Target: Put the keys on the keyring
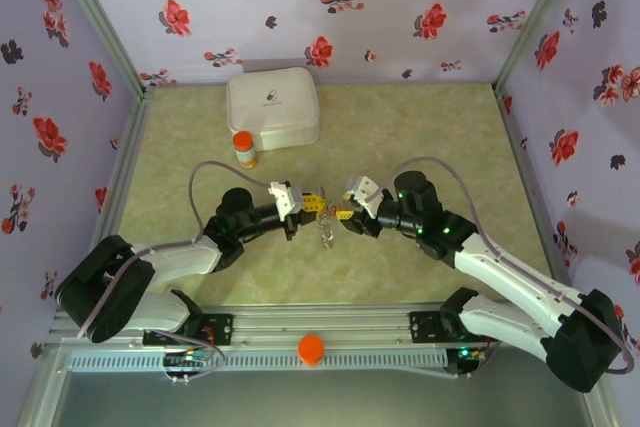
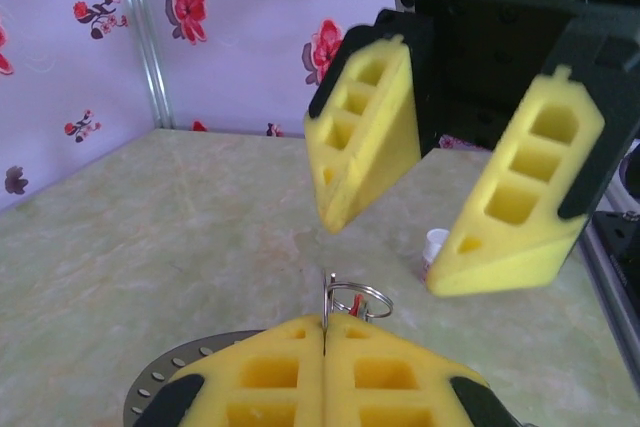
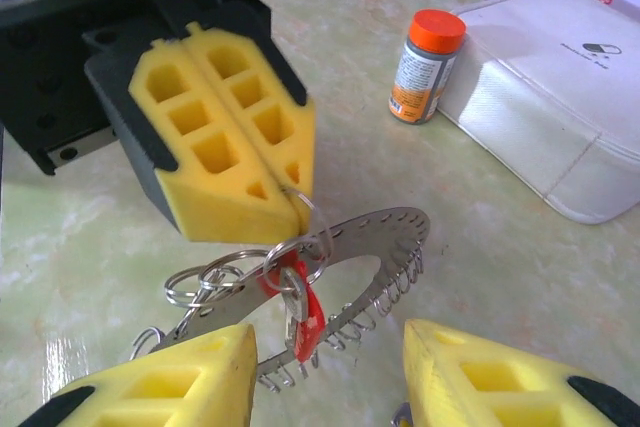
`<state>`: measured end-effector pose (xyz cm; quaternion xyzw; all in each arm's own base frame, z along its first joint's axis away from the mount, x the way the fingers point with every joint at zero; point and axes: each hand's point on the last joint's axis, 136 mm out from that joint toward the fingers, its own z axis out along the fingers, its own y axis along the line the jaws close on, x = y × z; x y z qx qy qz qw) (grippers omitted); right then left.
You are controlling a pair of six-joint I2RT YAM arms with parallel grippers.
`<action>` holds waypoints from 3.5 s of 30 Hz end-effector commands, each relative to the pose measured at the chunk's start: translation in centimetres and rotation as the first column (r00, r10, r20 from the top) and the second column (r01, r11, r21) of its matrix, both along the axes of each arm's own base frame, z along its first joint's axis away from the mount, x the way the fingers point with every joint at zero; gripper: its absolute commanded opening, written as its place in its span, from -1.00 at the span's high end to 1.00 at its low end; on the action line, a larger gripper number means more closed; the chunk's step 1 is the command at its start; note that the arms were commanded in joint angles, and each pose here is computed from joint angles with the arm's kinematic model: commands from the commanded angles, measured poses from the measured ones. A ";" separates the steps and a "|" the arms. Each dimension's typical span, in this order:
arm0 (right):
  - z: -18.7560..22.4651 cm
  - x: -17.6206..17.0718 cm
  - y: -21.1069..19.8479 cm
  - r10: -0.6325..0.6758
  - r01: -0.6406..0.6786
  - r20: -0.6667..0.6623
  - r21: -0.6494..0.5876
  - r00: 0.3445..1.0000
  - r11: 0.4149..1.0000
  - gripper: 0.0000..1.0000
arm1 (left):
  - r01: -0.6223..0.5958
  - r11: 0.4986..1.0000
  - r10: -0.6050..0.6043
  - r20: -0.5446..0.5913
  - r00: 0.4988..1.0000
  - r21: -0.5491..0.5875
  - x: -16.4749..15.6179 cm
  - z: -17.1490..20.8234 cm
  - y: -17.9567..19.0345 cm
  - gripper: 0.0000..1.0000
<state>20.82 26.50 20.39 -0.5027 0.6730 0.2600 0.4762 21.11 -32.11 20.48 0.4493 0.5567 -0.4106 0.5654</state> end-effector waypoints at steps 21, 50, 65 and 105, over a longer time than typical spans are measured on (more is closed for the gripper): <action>-0.8 -0.7 2.3 0.113 -0.113 -0.034 -0.007 0.993 0.994 0.99 | 0.084 0.990 -0.085 0.000 0.996 -0.115 -1.5 3.3 -0.6 1.00; 0.9 -2.6 0.2 0.102 -0.106 -0.063 -0.059 0.993 0.993 0.30 | 0.056 0.997 -0.051 0.090 0.995 -0.057 -1.1 2.0 -0.7 1.00; 2.4 0.8 0.7 -0.025 0.025 0.021 -0.003 0.999 1.000 0.47 | 0.085 0.993 -0.079 0.074 0.994 -0.079 -1.6 2.1 -1.0 1.00; 1.1 -1.9 1.7 0.194 -0.210 -0.111 -0.156 0.975 0.965 1.00 | -0.022 1.000 0.021 0.098 0.995 0.016 -0.2 1.3 -0.3 0.46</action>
